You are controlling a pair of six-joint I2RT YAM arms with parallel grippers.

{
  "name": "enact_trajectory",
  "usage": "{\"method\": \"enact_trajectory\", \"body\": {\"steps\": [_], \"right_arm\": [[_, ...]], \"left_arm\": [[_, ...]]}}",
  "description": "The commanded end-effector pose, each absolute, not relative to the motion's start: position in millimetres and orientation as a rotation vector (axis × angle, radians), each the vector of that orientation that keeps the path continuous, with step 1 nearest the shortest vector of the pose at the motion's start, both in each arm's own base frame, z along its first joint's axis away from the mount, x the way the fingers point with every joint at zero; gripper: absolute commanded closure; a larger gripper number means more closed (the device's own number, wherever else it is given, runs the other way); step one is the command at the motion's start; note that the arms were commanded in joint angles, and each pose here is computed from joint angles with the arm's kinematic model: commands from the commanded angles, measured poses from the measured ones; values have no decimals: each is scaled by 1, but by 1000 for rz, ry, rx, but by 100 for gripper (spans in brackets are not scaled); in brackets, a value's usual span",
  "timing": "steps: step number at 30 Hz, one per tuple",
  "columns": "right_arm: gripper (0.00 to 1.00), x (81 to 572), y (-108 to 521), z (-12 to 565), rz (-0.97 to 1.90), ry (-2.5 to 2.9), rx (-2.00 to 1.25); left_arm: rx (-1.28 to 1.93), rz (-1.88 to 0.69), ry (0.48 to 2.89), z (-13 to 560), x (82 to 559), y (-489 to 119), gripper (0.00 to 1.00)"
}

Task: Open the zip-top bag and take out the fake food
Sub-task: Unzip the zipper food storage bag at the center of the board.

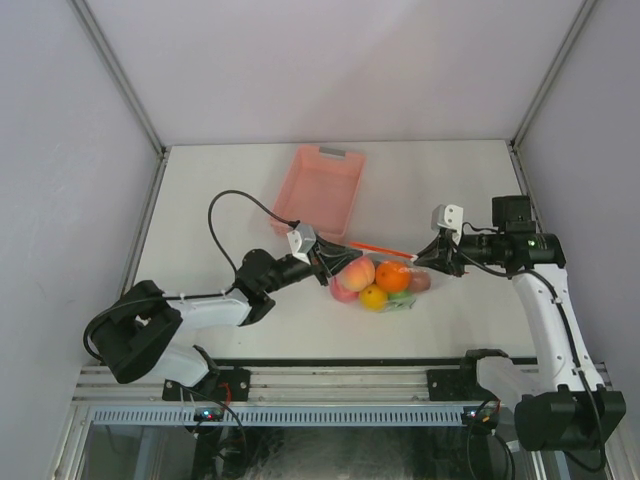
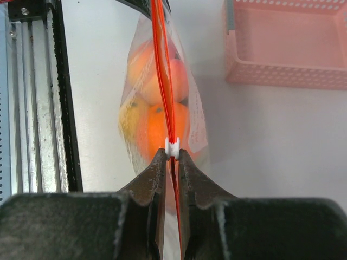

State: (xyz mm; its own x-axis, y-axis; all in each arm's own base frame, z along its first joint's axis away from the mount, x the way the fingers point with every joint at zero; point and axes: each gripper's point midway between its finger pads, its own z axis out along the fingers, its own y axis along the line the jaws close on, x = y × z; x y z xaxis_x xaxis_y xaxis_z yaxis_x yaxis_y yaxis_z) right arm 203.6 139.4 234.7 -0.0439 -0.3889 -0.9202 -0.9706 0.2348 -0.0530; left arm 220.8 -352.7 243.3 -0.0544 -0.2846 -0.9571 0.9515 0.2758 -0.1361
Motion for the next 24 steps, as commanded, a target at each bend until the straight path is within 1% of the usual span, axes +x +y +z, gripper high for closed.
{"method": "enact_trajectory", "body": {"steps": [1, 24], "right_arm": [[95, 200, 132, 232, 770, 1604, -1305], [93, 202, 96, 221, 648, 1734, -1216]], "left_arm": [[707, -1165, 1145, 257, 223, -342, 100], [696, -1171, 1163, 254, 226, -336, 100]]}}
